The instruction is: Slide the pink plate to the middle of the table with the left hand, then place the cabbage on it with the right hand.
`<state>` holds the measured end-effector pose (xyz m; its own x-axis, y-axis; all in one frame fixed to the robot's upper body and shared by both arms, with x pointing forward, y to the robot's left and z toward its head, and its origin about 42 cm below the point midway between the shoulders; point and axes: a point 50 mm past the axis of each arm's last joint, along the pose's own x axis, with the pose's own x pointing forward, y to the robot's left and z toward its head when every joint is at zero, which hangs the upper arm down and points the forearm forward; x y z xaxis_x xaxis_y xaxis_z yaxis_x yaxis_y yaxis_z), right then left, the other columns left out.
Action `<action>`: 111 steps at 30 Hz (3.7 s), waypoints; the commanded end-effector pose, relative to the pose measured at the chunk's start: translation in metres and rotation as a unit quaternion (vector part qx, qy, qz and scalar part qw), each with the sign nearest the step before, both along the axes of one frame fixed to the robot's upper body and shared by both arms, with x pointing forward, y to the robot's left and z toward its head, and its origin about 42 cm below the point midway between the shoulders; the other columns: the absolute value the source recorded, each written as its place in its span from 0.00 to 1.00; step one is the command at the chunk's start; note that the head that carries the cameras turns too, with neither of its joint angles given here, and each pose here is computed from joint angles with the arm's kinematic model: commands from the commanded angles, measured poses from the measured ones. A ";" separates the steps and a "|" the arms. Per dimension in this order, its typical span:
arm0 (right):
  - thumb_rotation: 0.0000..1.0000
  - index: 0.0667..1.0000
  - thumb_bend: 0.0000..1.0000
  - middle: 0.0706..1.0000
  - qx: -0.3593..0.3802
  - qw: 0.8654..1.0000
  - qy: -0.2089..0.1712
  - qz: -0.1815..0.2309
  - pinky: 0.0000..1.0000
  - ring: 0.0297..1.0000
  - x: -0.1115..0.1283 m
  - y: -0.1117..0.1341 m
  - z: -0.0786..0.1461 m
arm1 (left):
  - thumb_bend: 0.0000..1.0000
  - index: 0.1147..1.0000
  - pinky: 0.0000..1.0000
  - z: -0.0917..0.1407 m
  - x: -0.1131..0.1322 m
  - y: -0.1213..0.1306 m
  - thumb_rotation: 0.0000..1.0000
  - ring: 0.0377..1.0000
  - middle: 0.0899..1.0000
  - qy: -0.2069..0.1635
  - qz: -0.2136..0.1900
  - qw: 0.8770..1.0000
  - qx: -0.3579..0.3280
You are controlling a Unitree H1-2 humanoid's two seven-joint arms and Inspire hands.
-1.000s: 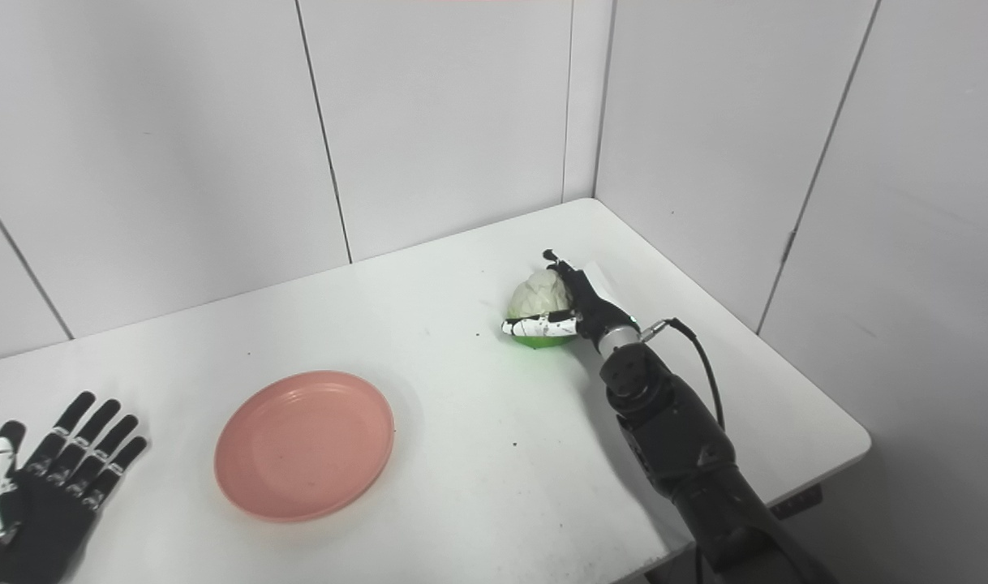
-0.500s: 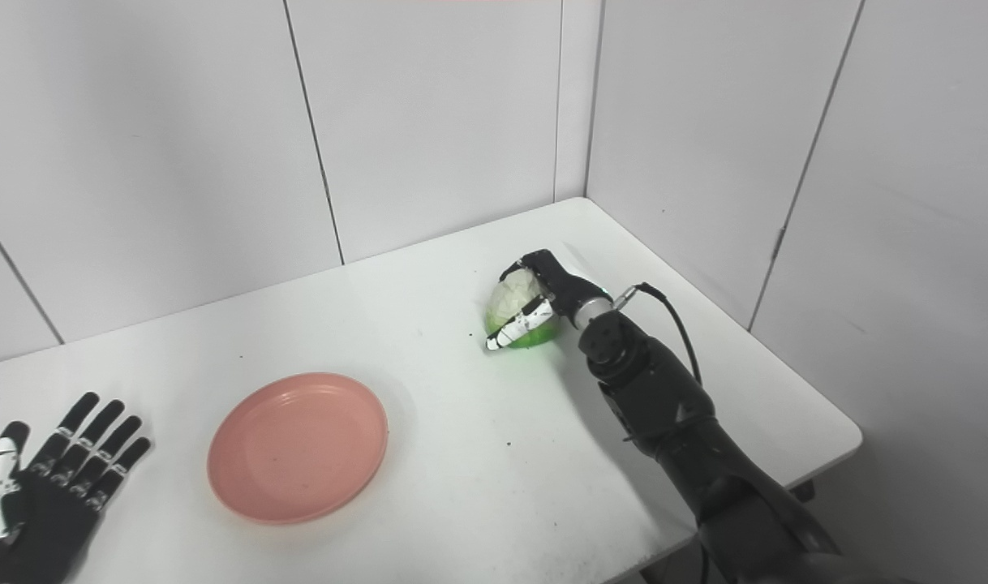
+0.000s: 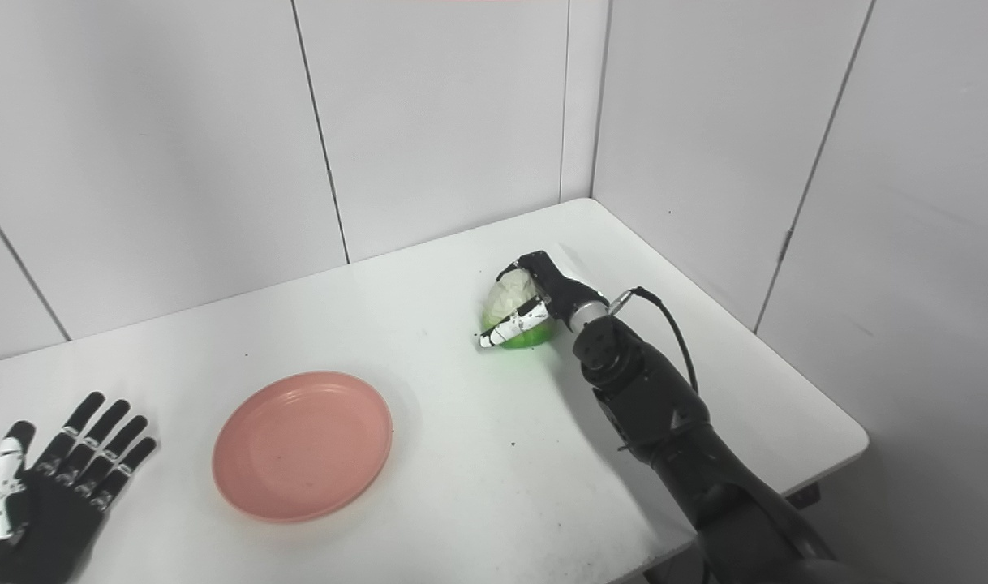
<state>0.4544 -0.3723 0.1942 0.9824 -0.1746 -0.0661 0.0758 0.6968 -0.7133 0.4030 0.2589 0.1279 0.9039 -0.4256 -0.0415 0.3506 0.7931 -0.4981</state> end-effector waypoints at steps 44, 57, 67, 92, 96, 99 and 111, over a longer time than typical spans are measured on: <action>0.00 0.47 0.53 0.43 0.013 0.947 -0.138 0.289 0.37 0.40 -0.006 0.185 0.100 | 0.45 0.92 0.94 0.011 -0.020 -0.099 1.00 0.93 0.94 0.013 0.016 0.999 0.039; 0.00 0.46 0.53 0.43 0.019 0.933 -0.113 0.342 0.40 0.41 -0.012 0.221 0.078 | 0.44 0.91 0.91 0.020 -0.020 -0.113 1.00 0.91 0.93 0.014 0.014 0.999 0.038; 0.00 0.47 0.53 0.42 0.017 0.929 -0.100 0.357 0.37 0.40 -0.018 0.232 0.058 | 0.45 0.91 0.90 0.023 -0.021 -0.114 1.00 0.91 0.92 0.017 0.012 0.999 0.039; 0.00 0.48 0.53 0.40 -0.010 0.941 -0.057 0.333 0.36 0.38 -0.025 0.215 0.017 | 0.45 0.91 0.89 0.027 -0.021 -0.107 1.00 0.91 0.93 0.015 0.013 0.999 0.042; 0.00 0.48 0.53 0.41 -0.006 0.942 -0.057 0.330 0.38 0.39 -0.026 0.214 0.012 | 0.44 0.91 0.89 0.029 -0.022 -0.107 1.00 0.91 0.92 0.016 0.013 0.999 0.041; 0.00 0.47 0.53 0.42 -0.009 0.943 -0.059 0.327 0.40 0.41 -0.027 0.212 0.008 | 0.44 0.91 0.89 0.029 -0.022 -0.107 1.00 0.91 0.93 0.016 0.013 0.999 0.042; 0.32 0.86 0.90 0.83 0.013 0.941 -0.038 0.335 0.74 0.79 -0.033 0.211 0.012 | 0.45 0.91 0.90 0.029 -0.022 -0.106 1.00 0.92 0.93 0.014 0.013 0.999 0.043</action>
<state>0.4177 -0.1627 0.1882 0.8803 0.4738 -0.0243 -0.3530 0.6200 -0.7007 0.3782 0.1522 0.1472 0.9117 -0.3917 -0.1241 0.3023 0.8440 -0.4430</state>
